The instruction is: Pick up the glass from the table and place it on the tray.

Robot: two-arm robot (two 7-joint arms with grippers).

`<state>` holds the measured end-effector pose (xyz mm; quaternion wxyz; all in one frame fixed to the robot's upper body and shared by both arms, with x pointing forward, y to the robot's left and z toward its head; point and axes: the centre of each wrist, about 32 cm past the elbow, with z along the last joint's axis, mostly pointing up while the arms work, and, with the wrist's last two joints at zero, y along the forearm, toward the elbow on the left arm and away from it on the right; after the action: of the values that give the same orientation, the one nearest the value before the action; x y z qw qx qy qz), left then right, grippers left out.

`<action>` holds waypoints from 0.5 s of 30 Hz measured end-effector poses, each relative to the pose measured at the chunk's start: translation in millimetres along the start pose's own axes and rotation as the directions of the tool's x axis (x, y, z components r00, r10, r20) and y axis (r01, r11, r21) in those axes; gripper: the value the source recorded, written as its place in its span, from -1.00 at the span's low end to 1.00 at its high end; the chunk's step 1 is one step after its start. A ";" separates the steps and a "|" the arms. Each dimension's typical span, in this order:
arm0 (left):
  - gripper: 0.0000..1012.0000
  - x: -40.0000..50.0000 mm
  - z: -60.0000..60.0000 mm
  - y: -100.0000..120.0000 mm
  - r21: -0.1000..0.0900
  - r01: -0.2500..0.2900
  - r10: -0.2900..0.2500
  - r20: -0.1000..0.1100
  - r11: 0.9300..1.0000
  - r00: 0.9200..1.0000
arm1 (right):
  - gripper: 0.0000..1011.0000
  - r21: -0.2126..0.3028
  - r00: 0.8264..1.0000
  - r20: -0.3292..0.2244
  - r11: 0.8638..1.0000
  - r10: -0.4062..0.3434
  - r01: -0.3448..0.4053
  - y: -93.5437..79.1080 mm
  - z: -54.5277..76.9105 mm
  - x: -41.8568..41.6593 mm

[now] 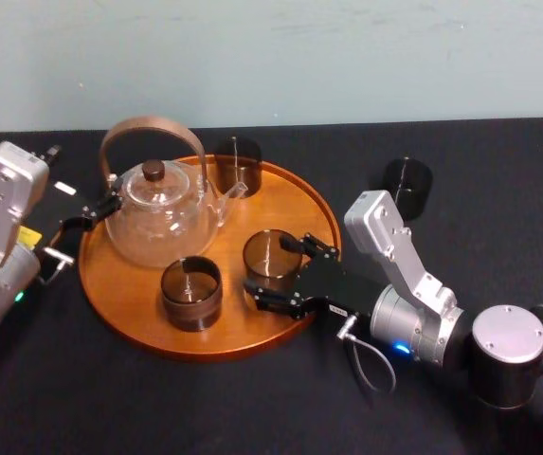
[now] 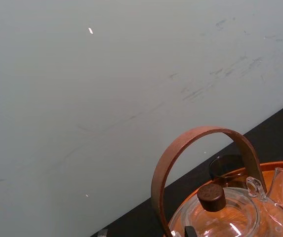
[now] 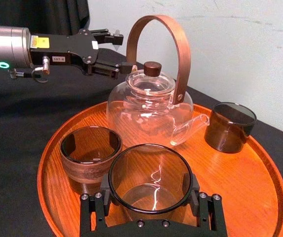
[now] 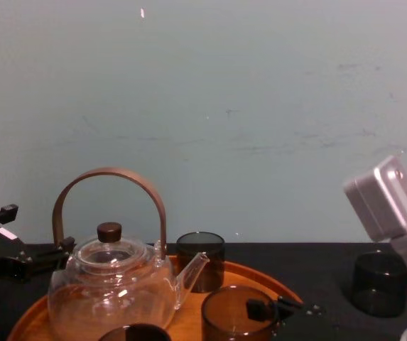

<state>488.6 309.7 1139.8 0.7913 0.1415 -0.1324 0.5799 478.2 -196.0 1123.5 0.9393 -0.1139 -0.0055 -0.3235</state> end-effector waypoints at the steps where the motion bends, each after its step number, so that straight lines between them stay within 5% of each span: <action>1: 0.99 0.0 0.0 0.0 0.000 0.000 0.000 0.000 1.000 1.000 | 0.79 -0.001 1.000 -0.001 1.000 0.000 0.000 0.2 -0.5 -0.1; 15: 0.99 0.0 0.0 0.0 0.000 0.000 0.000 0.000 1.000 1.000 | 0.79 -0.008 1.000 -0.012 1.000 0.004 -0.004 2.4 -8.2 0.6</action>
<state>488.6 309.7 1139.8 0.7913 0.1415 -0.1325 0.5799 479.6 -196.4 1115.1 0.9395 -0.1158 0.0019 -0.3224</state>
